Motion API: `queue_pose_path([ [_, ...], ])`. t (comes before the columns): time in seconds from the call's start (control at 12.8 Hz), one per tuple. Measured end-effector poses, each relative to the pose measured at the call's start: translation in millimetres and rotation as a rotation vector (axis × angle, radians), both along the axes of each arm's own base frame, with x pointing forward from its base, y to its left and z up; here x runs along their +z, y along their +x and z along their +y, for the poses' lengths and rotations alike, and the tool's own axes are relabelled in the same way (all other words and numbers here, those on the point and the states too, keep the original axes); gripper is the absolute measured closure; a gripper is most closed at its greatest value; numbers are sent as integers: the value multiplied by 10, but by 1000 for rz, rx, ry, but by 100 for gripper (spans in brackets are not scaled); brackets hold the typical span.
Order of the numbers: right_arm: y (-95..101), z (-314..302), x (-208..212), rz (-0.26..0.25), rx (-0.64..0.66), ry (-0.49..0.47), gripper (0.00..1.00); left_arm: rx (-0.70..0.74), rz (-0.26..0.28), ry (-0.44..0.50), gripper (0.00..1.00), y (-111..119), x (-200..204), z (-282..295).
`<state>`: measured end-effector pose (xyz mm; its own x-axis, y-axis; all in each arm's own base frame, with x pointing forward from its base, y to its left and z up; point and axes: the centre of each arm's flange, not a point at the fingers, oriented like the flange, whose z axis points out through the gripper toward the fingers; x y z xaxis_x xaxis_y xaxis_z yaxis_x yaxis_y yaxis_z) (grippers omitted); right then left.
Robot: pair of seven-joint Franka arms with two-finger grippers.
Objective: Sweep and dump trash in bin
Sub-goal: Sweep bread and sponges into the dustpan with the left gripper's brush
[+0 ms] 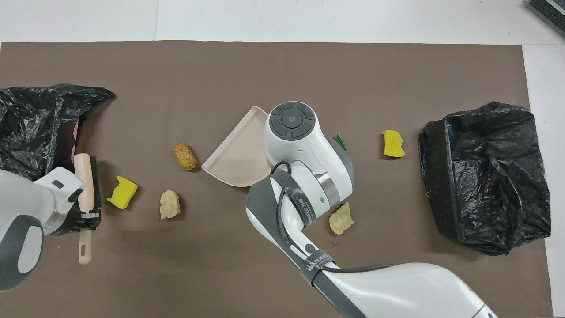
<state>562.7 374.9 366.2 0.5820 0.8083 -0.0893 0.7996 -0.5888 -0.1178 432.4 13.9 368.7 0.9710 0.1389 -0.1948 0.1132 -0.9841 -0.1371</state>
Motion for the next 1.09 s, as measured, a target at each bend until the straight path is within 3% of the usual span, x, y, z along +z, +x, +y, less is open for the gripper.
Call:
queue_pose_path([
  [0.16,17,-76,-10,4,117,-21,68,5,31,11,74,-116,-158,-132],
  [0.55,47,-172,4,-15,420,-89,68,154,-11,63,74,-238,-210,-968],
  [0.7,57,-183,13,-15,524,-93,68,187,-18,33,74,-310,-204,-1321],
  [1.09,50,-172,17,-5,671,-80,68,225,-94,-62,74,-402,-289,-2282],
])
